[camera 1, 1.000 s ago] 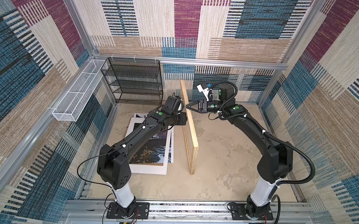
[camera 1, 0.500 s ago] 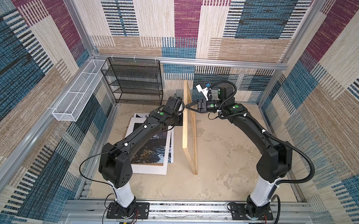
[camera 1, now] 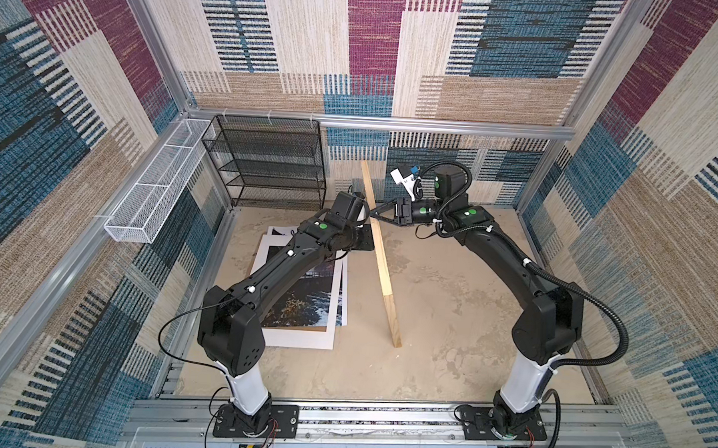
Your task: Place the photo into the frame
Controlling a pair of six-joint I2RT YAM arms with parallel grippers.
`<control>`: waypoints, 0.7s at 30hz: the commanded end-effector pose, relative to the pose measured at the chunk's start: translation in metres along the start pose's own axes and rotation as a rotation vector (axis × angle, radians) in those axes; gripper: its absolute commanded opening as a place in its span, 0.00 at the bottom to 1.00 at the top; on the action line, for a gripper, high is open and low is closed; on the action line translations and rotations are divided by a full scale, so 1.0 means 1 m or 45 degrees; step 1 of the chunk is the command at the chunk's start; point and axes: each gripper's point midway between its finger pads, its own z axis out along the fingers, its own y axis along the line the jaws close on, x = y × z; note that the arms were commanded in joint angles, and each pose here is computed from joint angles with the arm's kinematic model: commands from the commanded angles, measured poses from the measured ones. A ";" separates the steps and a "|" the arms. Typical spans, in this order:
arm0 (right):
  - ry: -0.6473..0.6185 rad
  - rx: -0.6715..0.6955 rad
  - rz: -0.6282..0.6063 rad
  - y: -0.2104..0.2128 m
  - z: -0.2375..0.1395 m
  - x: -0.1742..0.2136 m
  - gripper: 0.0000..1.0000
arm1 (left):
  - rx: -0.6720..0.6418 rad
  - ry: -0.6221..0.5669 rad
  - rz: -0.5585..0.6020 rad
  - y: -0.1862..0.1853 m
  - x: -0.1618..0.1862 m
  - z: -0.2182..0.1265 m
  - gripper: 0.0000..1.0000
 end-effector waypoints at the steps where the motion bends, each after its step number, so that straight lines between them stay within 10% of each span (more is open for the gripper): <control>1: -0.009 -0.024 -0.065 0.007 0.002 -0.004 0.54 | 0.049 -0.030 0.025 -0.009 -0.008 -0.002 0.47; 21: -0.028 -0.008 -0.077 0.012 0.001 -0.015 0.32 | 0.020 -0.028 0.034 -0.005 -0.006 -0.001 0.47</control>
